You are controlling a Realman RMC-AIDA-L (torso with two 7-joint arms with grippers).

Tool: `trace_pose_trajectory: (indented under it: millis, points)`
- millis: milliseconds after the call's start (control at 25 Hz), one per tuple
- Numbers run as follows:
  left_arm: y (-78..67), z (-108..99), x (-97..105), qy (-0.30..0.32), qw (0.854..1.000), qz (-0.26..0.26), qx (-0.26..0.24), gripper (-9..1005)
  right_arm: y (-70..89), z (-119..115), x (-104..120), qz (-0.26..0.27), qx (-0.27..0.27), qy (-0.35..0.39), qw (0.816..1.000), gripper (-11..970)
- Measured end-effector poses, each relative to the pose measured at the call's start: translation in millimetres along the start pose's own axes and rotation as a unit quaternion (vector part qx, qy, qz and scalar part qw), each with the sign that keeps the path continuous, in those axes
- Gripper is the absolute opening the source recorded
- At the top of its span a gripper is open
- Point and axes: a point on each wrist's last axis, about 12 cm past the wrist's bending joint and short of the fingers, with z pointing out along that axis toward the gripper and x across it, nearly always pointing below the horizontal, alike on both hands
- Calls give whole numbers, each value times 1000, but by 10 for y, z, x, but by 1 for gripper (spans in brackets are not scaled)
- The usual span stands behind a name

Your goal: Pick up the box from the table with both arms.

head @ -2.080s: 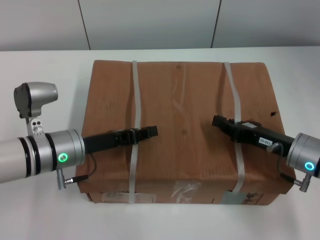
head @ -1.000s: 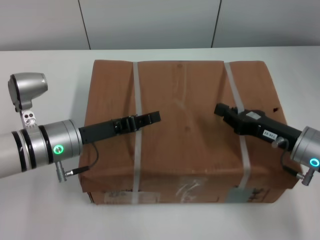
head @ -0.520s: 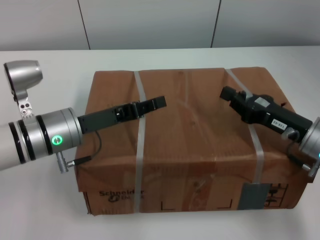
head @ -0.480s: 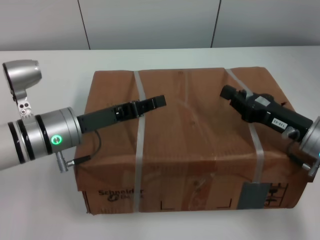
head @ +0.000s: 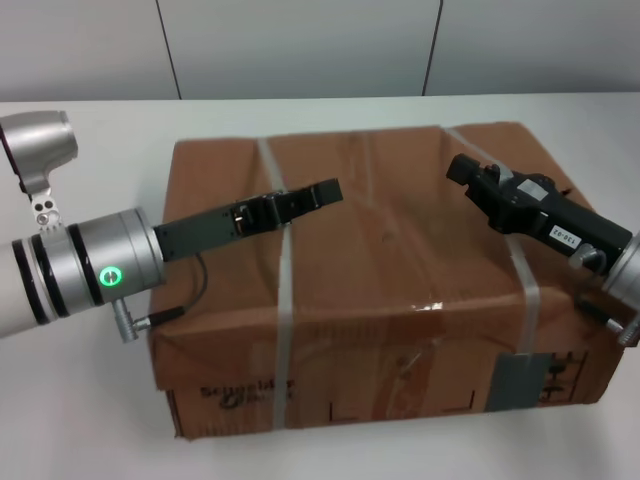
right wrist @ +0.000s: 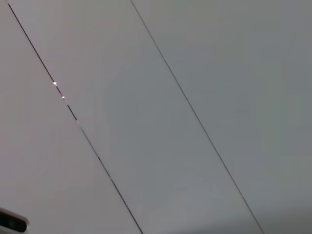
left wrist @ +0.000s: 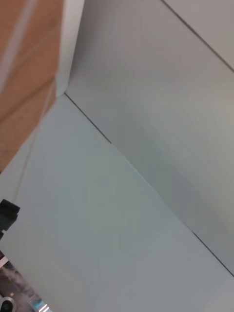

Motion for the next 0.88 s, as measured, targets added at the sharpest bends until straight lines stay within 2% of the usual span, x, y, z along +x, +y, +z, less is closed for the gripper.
trace_pose_trajectory:
  millis: [880]
  points:
    - [22, -12, -7, -7, 1000, -2, -7, 98, 0, 17, -16, -2, -2, -1, 1000, 54]
